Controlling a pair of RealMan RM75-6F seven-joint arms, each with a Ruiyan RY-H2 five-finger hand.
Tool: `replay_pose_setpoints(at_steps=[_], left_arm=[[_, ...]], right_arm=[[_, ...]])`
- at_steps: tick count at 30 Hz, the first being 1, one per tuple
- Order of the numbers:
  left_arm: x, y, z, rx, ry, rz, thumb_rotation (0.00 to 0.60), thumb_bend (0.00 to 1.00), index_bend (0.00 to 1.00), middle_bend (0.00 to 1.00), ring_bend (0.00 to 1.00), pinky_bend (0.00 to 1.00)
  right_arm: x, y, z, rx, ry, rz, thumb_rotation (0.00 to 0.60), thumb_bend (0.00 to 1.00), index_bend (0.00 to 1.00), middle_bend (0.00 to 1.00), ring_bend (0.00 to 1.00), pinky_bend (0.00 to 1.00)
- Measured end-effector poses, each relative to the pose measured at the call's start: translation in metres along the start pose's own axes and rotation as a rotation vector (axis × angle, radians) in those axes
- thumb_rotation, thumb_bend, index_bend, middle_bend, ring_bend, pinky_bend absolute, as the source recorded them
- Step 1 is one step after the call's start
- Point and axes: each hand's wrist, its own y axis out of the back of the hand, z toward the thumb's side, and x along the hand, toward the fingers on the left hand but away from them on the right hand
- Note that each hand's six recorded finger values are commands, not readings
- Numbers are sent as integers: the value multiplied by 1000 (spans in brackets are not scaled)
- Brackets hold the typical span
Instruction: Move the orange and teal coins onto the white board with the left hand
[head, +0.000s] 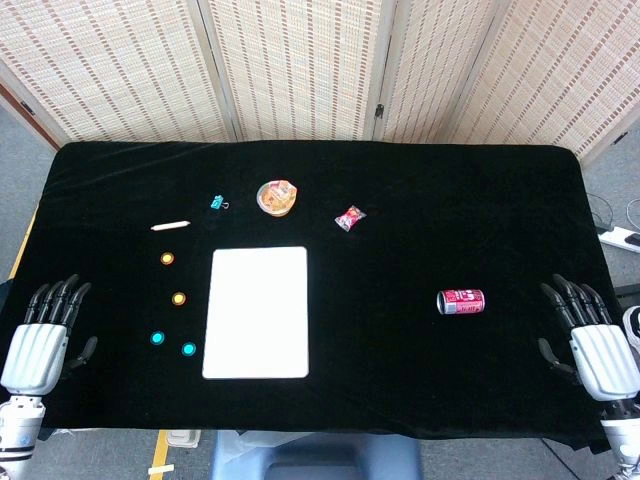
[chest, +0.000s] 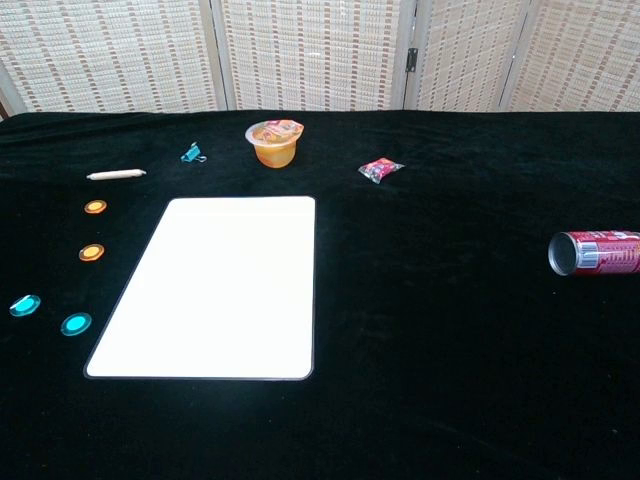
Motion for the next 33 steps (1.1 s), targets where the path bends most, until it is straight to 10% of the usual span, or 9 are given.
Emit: replay_pose_setpoints(at_steps=[12,33], left_arm=[[85,-7,14,2,-113,-35,600,420,390,130,52,0],[197,-75,46,71,-90,-223,600,405,403,114,0,0]], right_arm=[[-5,10,2,11,5,-8,600,459,0,13,1,0],[-5,12,-2,14,-15,1,600,459,0,11,0,0]])
